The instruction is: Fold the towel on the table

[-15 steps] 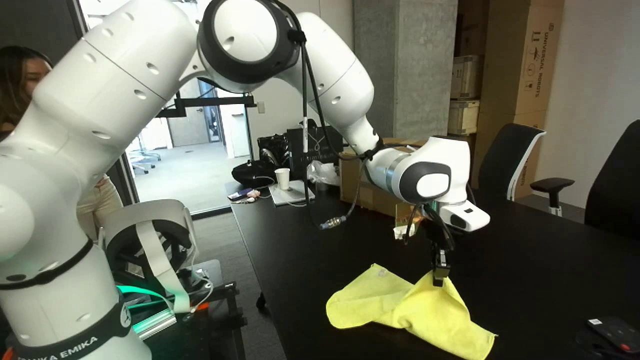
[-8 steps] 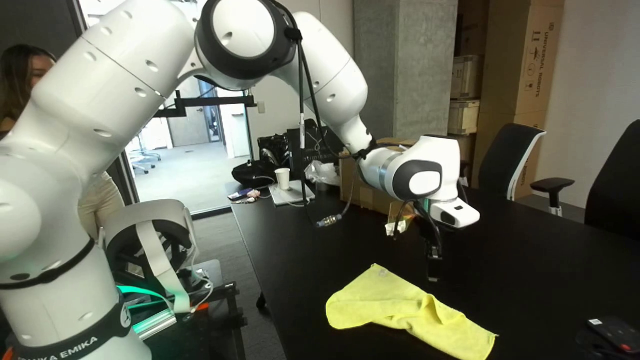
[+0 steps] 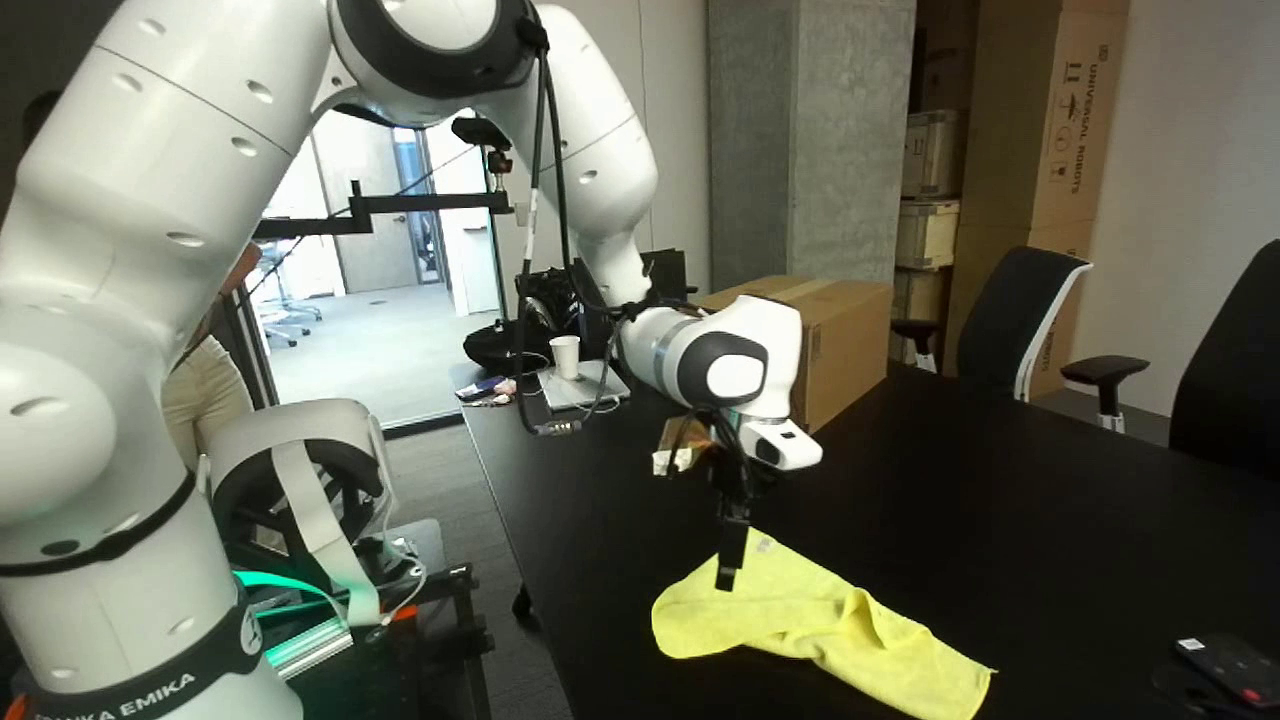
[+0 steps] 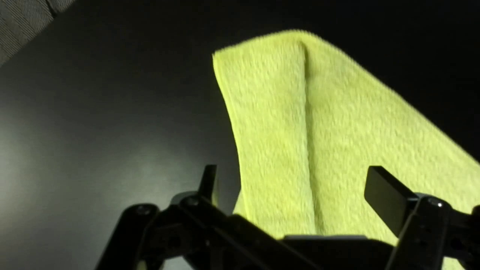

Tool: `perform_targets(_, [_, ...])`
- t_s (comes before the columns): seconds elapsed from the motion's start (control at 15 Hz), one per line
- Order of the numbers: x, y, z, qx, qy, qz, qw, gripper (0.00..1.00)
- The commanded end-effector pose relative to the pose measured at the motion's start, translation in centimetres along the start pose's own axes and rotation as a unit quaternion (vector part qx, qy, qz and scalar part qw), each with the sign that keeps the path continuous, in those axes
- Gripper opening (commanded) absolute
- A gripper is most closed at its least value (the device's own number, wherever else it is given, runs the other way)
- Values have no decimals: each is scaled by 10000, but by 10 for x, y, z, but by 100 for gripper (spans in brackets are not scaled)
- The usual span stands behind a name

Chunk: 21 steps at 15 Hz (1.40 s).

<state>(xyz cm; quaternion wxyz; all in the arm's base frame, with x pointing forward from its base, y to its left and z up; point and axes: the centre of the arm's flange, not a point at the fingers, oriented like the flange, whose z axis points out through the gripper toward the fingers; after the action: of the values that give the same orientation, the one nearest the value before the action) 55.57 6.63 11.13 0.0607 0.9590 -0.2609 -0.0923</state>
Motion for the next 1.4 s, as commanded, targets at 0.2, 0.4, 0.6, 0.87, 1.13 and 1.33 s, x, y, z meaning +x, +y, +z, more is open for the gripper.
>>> perform_targets(0.2, [-93,-14,27,-116,3,-1089,9940,100])
perform_targets(0.4, [-108,-25,39,-56,131,-1887,9819,100])
perform_targets(0.6, [-112,-30,49,-79,202,-2548,9668,100])
perform_targets(0.87, [-105,-25,58,-288,203,-2908,9561,100])
perform_targets(1.13, [-94,-21,69,-203,236,-3133,9491,100])
perform_targets(1.33, [-89,-20,77,-199,252,-3272,9444,100])
